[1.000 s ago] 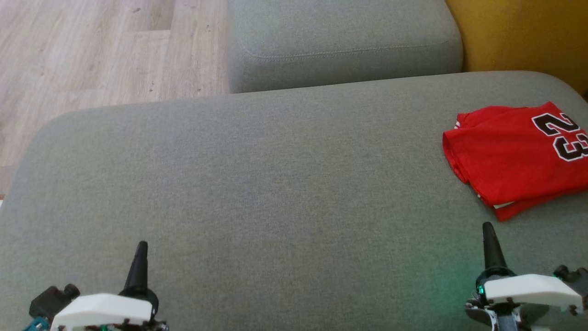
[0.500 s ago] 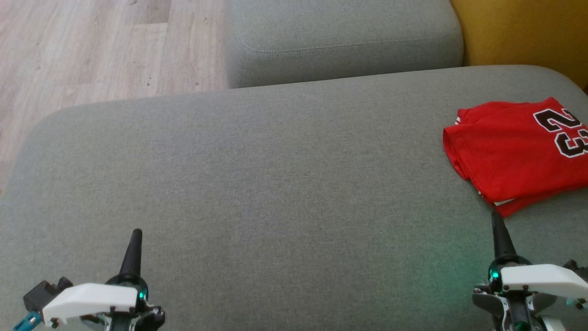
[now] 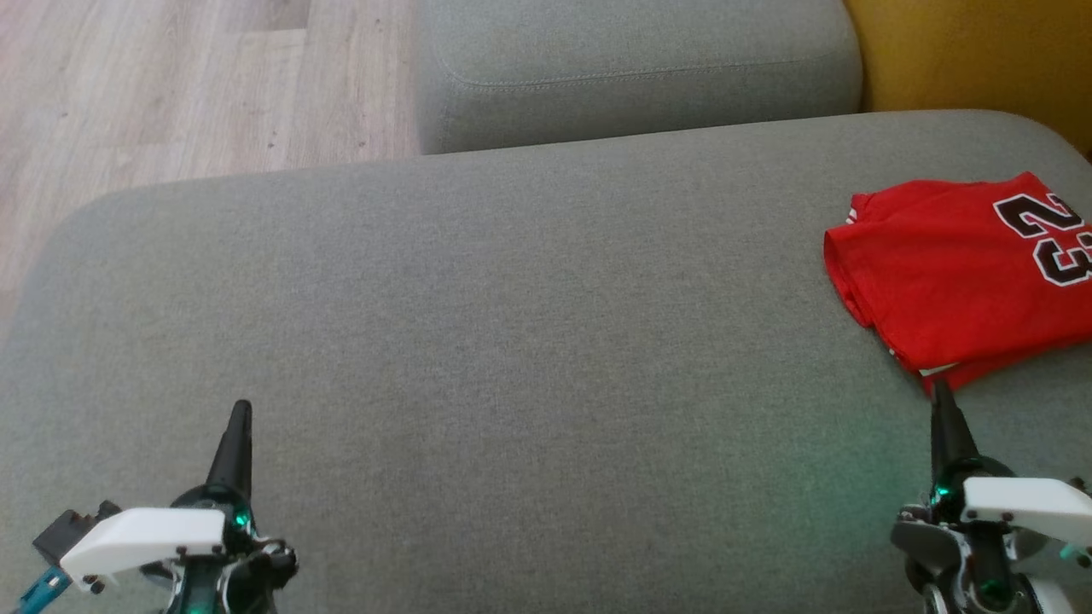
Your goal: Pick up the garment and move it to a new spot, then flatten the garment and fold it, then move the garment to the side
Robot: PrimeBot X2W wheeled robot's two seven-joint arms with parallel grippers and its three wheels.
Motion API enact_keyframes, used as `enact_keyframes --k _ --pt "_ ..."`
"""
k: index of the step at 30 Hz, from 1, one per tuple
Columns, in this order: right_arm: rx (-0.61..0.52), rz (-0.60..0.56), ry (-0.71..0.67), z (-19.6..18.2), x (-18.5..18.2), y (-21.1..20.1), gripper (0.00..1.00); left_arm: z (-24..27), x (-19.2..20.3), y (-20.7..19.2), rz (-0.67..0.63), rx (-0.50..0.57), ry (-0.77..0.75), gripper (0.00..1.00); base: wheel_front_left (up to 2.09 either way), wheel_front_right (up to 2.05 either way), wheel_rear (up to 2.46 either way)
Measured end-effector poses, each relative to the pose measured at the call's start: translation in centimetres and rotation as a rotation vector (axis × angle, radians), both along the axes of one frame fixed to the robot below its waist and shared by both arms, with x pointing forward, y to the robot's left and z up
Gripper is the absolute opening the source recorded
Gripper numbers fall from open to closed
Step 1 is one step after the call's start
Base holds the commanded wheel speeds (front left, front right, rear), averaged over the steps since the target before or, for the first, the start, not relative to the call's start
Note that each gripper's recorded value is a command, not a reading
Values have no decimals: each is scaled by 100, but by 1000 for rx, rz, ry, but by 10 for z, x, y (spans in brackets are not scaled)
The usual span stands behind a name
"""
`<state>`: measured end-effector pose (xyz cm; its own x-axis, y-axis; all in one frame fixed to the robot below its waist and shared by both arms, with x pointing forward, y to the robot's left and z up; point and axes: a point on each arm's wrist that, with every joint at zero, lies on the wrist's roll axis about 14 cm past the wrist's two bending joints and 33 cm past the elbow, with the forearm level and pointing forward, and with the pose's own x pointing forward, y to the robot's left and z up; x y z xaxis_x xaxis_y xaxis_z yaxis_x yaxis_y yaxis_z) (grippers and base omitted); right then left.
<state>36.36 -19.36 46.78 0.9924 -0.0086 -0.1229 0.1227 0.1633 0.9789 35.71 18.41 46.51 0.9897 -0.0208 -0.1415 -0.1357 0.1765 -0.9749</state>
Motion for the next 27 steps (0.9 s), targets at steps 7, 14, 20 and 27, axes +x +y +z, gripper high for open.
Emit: enact_keyframes --k 7,14,20,27 --pt "79 -17 -11 3 4 -5 0 4 7 -1 3 -82 -14 0 0 0 0" --pt "157 -37 -16 3 6 -10 0 8 13 3 16 -165 -32 0 0 0 0" --pt "175 -41 -35 9 10 -12 0 12 17 4 20 -186 -43 0 0 0 0" --pt "175 -43 -35 9 10 -12 0 12 17 4 20 -187 -44 0 0 0 0"
